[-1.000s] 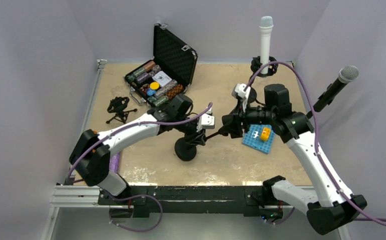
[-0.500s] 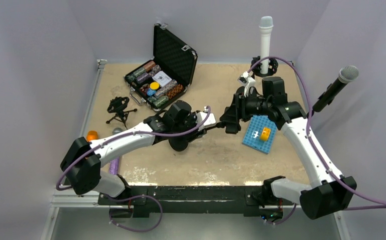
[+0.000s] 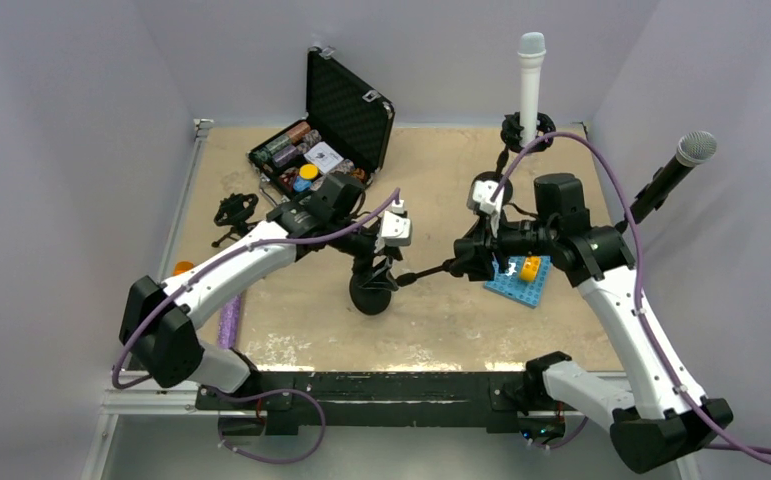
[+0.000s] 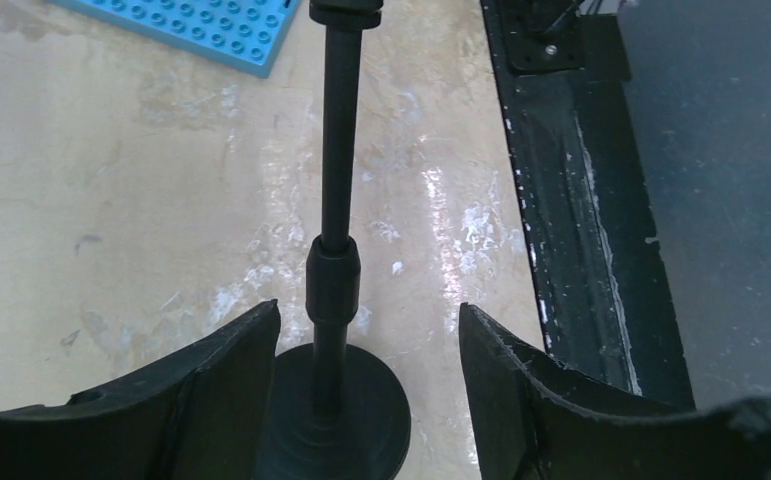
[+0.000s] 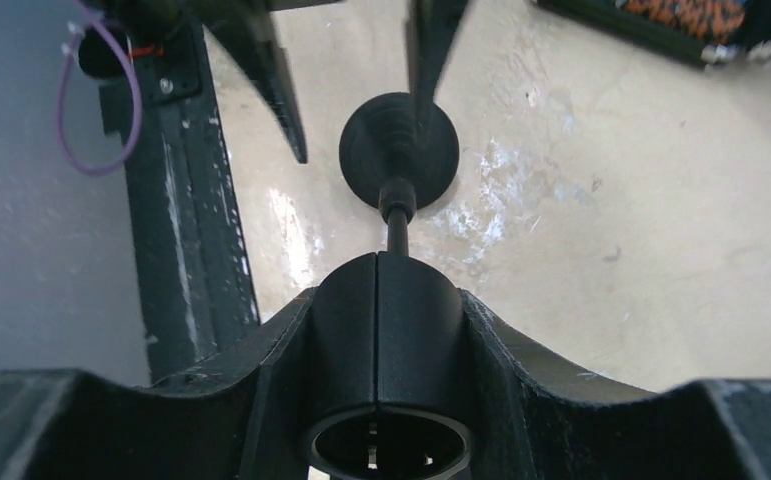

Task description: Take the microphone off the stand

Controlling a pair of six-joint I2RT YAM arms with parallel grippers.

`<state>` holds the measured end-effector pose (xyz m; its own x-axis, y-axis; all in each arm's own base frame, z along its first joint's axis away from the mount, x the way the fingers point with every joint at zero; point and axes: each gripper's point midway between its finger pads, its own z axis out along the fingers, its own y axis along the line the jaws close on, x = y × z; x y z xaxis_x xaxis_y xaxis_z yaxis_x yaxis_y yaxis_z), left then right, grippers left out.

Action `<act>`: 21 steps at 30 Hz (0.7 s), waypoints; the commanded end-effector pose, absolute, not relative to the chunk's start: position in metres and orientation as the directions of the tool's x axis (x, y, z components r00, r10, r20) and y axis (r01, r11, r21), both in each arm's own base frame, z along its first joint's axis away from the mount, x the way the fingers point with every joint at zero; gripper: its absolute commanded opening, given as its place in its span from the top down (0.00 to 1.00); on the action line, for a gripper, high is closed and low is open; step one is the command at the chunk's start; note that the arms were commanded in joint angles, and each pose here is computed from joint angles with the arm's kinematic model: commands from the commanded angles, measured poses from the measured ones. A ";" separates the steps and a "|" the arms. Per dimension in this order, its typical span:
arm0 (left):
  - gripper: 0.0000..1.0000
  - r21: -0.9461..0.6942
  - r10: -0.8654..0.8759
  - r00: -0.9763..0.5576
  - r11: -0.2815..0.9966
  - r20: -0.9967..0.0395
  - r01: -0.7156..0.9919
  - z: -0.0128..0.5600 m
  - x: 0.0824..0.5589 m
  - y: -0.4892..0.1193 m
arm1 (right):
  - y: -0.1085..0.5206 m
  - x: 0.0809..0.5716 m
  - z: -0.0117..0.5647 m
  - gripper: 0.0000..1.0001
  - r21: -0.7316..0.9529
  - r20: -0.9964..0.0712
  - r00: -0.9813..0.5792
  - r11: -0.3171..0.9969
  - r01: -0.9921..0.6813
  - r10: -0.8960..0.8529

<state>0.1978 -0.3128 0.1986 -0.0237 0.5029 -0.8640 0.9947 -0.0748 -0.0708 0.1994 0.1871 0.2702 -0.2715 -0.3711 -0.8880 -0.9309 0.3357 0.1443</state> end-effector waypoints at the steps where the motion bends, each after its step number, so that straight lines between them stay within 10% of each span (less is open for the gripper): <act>1: 0.31 -0.126 0.470 -0.008 -0.222 -0.883 0.967 0.197 0.185 -0.324 | 0.190 0.191 0.282 1.00 -0.155 -0.902 0.068 0.173 -0.973 -0.426; 11: 0.38 -0.174 0.456 -0.047 -0.242 -0.889 0.954 0.173 0.196 -0.353 | 0.197 0.181 0.286 1.00 -0.221 -0.886 0.145 0.126 -0.967 -0.440; 21: 0.97 -0.070 0.461 -0.041 -0.047 -0.887 0.996 0.161 0.213 -0.349 | 0.196 0.222 0.297 1.00 0.190 -0.896 -0.367 0.532 -0.825 -0.249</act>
